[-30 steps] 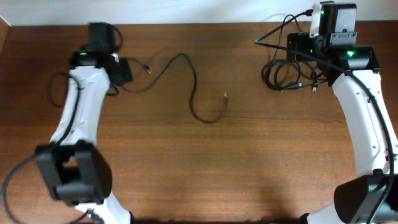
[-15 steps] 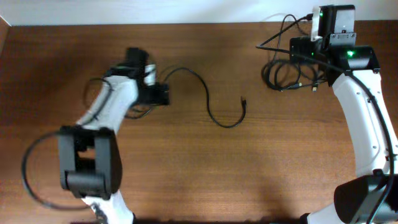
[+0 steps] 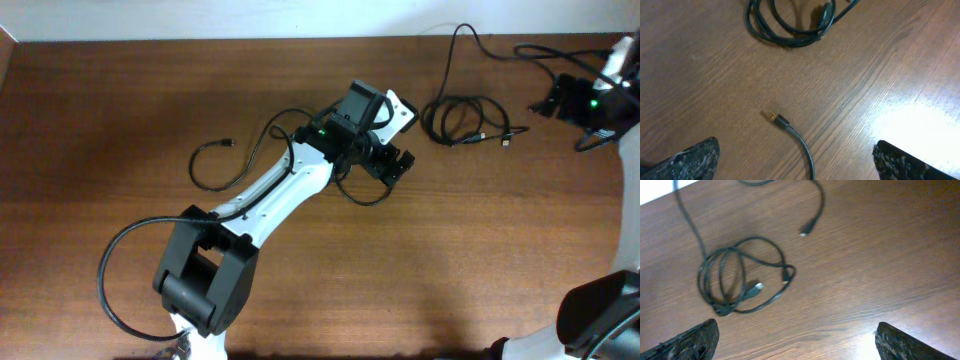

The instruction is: Untangle cables

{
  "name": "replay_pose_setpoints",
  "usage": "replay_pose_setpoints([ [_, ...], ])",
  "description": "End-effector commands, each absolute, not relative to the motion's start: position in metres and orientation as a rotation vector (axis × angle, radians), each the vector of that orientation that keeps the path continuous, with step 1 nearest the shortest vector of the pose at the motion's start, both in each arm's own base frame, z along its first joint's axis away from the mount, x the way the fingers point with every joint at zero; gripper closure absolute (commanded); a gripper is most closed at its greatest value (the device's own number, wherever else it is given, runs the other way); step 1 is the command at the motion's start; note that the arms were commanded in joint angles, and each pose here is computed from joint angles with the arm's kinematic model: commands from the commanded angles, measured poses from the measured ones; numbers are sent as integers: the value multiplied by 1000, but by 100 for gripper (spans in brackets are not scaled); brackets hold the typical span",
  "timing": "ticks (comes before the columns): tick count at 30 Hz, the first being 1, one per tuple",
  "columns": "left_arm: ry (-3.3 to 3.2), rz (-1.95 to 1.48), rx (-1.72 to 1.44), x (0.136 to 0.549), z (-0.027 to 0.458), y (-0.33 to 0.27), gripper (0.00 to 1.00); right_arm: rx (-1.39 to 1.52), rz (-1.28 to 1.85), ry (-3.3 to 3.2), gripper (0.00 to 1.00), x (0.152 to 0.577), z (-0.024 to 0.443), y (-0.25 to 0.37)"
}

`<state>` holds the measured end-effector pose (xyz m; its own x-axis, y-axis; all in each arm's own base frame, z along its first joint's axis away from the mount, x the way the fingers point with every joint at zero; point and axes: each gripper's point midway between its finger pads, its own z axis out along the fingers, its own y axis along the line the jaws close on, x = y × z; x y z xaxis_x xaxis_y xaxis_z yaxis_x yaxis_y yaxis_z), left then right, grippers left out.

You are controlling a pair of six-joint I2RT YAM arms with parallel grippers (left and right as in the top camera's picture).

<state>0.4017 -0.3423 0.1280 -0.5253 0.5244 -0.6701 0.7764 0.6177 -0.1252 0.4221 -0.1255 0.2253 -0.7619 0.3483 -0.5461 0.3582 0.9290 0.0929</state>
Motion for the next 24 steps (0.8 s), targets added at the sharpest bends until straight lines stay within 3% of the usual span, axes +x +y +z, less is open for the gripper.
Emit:
replay_pose_setpoints([
  [1, 2259, -450, 923, 420, 152, -329, 1, 484, 43, 2559, 1, 432, 206, -99],
  [7, 2294, -208, 812, 442, 212, -291, 1, 807, 286, 2715, 1, 453, 99, -77],
  [10, 2311, -174, 804, 442, 211, -285, 1, 1134, 325, 2608, 1, 456, 98, -79],
  [12, 2331, -168, 812, 439, 207, -283, 1, 1518, 369, 2437, 1, 456, 97, -81],
  [19, 2331, -113, 791, 443, 208, -276, 1, 1476, 281, 2440, 1, 449, 35, -60],
  [21, 2331, -113, 791, 443, 208, -276, 1, 1426, 282, 2465, 96, 449, 29, -52],
  [24, 2331, -112, 792, 443, 207, -276, 1, 1235, 301, 2560, 96, 444, 43, -45],
])
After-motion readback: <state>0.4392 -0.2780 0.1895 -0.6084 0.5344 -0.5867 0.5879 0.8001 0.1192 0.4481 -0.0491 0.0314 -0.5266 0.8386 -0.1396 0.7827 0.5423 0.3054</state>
